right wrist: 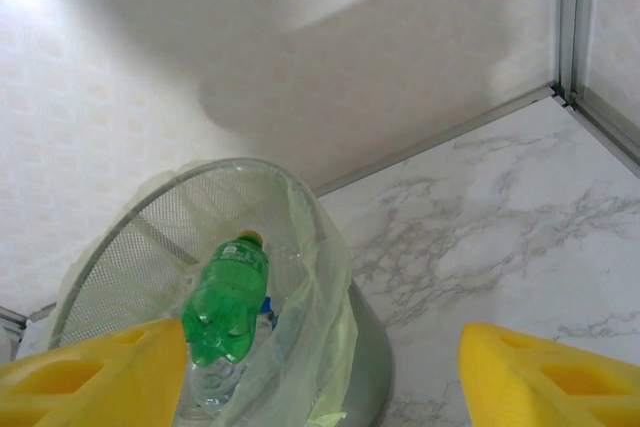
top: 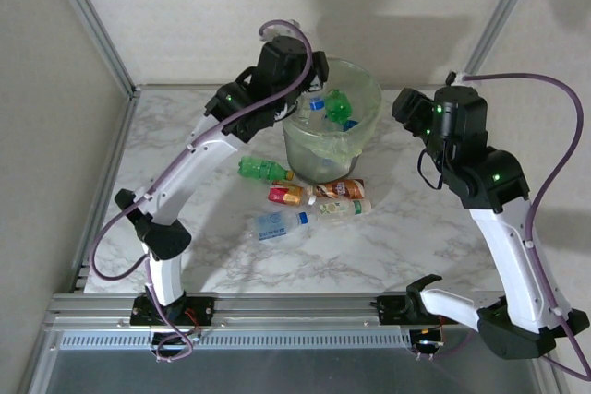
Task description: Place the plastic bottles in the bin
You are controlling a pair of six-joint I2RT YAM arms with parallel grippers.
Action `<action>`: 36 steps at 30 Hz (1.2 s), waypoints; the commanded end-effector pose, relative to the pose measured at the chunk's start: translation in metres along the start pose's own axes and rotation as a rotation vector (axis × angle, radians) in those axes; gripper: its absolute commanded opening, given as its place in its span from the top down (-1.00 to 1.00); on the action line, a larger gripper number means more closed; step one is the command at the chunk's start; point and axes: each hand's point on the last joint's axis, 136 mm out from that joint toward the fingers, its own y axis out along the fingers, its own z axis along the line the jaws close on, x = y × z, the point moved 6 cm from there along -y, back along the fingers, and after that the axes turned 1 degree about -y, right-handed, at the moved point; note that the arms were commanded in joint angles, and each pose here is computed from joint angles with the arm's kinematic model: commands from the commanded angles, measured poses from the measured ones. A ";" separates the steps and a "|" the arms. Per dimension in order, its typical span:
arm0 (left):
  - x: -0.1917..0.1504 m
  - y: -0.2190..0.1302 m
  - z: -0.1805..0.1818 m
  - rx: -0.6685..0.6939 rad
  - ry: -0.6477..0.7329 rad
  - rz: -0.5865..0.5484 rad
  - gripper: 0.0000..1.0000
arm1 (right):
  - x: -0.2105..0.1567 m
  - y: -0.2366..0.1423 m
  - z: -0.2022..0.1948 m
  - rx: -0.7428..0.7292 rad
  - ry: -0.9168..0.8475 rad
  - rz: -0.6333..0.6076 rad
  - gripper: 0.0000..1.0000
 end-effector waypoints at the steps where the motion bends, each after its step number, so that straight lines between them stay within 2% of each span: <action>1: 0.009 0.000 -0.005 -0.042 -0.077 -0.012 -0.07 | -0.002 0.004 0.000 0.005 0.021 0.002 -0.44; 12: -0.008 0.034 0.017 0.046 -0.080 0.034 -0.13 | 0.002 0.006 0.003 0.007 0.009 -0.015 -0.44; 14: -0.013 0.041 0.023 0.073 -0.078 0.049 -0.25 | 0.002 0.009 0.004 -0.001 0.001 -0.015 -0.44; 16: -0.018 0.049 0.029 0.094 -0.081 0.070 -0.51 | 0.003 0.010 0.004 -0.007 -0.008 -0.015 -0.44; 19: -0.021 0.052 0.031 0.101 -0.064 0.083 -0.69 | 0.002 0.011 0.003 -0.016 -0.012 -0.019 -0.44; 21: -0.018 0.048 0.031 0.096 -0.060 0.080 -0.79 | 0.000 0.012 0.001 -0.022 -0.008 -0.021 -0.45; 24: -0.006 0.035 0.029 0.079 -0.061 0.060 -0.85 | -0.002 0.016 0.003 -0.019 -0.003 -0.010 -0.45; 31: 0.027 -0.007 0.038 0.117 -0.067 -0.045 -0.73 | -0.001 0.024 0.018 0.040 -0.003 0.038 -0.46; 36: 0.041 -0.043 0.074 0.240 -0.094 -0.163 -0.65 | -0.021 0.035 0.023 0.088 -0.042 0.136 -0.54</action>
